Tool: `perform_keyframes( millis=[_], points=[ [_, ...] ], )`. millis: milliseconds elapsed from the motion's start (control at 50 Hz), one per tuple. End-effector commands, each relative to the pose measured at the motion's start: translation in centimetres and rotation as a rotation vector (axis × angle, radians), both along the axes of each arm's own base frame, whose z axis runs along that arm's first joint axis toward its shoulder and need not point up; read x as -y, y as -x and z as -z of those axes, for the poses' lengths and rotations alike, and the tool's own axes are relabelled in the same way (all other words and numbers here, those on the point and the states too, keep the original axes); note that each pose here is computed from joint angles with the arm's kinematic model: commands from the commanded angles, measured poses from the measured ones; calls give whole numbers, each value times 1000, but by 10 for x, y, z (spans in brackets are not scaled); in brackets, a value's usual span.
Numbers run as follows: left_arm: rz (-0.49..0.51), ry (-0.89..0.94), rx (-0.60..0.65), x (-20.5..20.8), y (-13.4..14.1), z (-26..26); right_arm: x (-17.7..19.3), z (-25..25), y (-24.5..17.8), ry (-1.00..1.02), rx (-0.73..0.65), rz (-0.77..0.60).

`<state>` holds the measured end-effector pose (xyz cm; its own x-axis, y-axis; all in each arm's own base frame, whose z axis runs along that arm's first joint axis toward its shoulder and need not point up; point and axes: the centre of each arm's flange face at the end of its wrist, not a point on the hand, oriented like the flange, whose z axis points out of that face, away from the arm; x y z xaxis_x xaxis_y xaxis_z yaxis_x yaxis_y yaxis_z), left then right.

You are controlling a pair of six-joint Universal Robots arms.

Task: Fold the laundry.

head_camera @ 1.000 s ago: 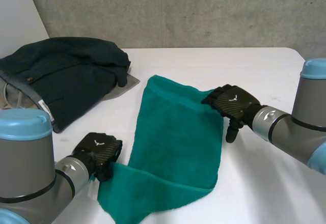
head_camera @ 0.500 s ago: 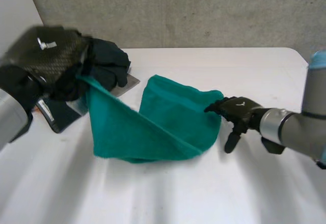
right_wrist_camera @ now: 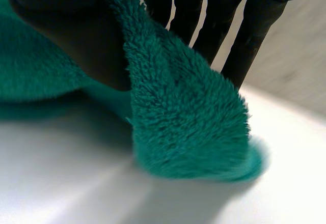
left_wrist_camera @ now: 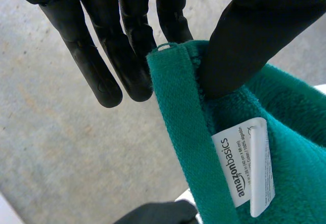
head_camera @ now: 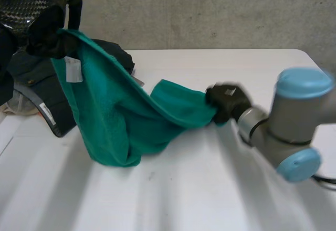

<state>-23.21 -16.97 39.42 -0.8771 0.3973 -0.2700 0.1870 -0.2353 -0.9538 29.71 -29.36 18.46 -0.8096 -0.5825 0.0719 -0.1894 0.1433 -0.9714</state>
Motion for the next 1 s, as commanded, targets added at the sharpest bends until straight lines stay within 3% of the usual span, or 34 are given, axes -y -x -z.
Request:
perform_keyframes(
  millis=[20,80,180,340,480,600,720,840,1000],
  points=[
    [-76,-74,34,24,-17,25,-1,-103,47,280,-189,20],
    [-71,-149,55,34,-22,47,-11,-124,54,301,-311,-47],
    [-23,-292,69,45,-16,93,-14,-124,53,232,-398,-111],
    [10,-460,50,75,7,176,13,-53,30,177,-544,-227],
    [-61,-445,46,115,15,206,42,8,18,197,-641,-223],
    [-98,-422,35,126,15,196,57,4,28,224,-511,-116],
    [-96,-428,34,117,12,187,44,-28,52,133,-324,-3],
    [-94,-400,18,108,6,176,20,-51,88,-63,-122,156],
    [-87,-370,6,99,2,167,2,-21,118,-297,7,277]
  ],
)
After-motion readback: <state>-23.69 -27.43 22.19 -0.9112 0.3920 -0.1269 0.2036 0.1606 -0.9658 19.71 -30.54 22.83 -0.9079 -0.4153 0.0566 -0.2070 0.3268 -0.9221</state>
